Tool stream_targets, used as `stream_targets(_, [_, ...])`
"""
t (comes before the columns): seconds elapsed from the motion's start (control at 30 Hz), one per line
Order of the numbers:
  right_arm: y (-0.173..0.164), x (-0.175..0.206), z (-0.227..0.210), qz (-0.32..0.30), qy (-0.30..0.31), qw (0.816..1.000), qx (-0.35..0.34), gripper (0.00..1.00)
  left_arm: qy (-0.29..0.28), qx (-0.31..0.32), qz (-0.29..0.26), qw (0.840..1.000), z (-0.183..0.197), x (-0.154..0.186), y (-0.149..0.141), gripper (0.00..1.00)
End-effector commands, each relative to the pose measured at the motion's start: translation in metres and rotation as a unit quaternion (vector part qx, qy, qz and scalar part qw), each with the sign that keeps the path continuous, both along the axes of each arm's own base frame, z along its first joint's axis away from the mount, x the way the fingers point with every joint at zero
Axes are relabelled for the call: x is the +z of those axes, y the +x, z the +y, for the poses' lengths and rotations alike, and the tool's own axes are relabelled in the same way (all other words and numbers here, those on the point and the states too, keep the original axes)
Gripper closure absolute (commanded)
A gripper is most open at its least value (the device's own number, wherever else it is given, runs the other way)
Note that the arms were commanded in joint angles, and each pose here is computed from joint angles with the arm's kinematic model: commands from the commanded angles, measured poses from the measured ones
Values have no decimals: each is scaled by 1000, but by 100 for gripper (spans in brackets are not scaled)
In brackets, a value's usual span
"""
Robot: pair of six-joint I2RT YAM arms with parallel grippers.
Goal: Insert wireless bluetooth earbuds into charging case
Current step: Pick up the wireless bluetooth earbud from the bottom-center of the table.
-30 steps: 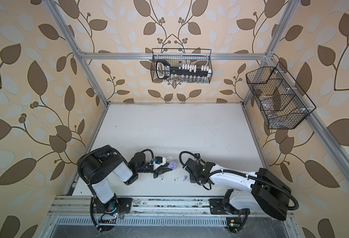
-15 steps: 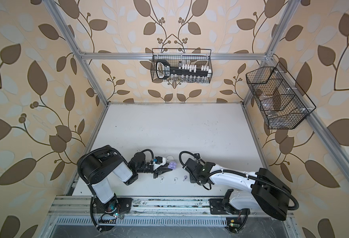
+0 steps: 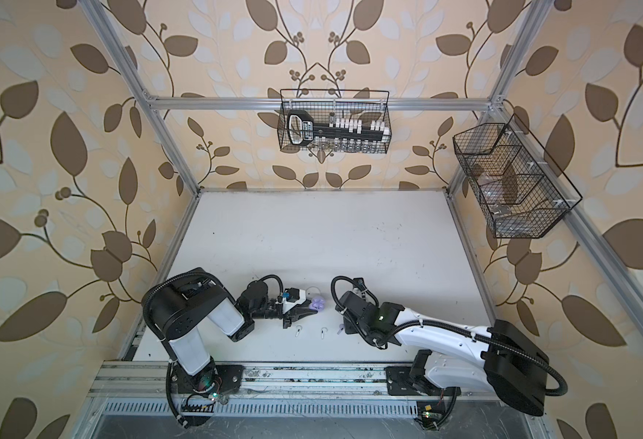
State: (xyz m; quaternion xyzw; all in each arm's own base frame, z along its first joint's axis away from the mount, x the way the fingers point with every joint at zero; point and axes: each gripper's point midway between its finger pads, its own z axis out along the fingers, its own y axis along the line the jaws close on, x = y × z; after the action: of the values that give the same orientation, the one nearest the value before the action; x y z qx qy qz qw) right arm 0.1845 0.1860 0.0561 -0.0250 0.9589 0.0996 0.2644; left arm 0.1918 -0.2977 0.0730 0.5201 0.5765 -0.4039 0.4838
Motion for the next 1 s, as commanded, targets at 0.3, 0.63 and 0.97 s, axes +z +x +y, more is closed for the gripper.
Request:
stream_targets(0.3, [29,68,28,-163,118,979,-36,87,-28,64,-25,997,2,20,30,90])
stream_targets(0.63, [41,87,49,-225,182,955,-62,87,-38,115,-11,993,11,27,54,90])
stream_targets(0.97, [56,96,72,-259,215,940,-62,87,-42,155,-11,987,18,31,69,86])
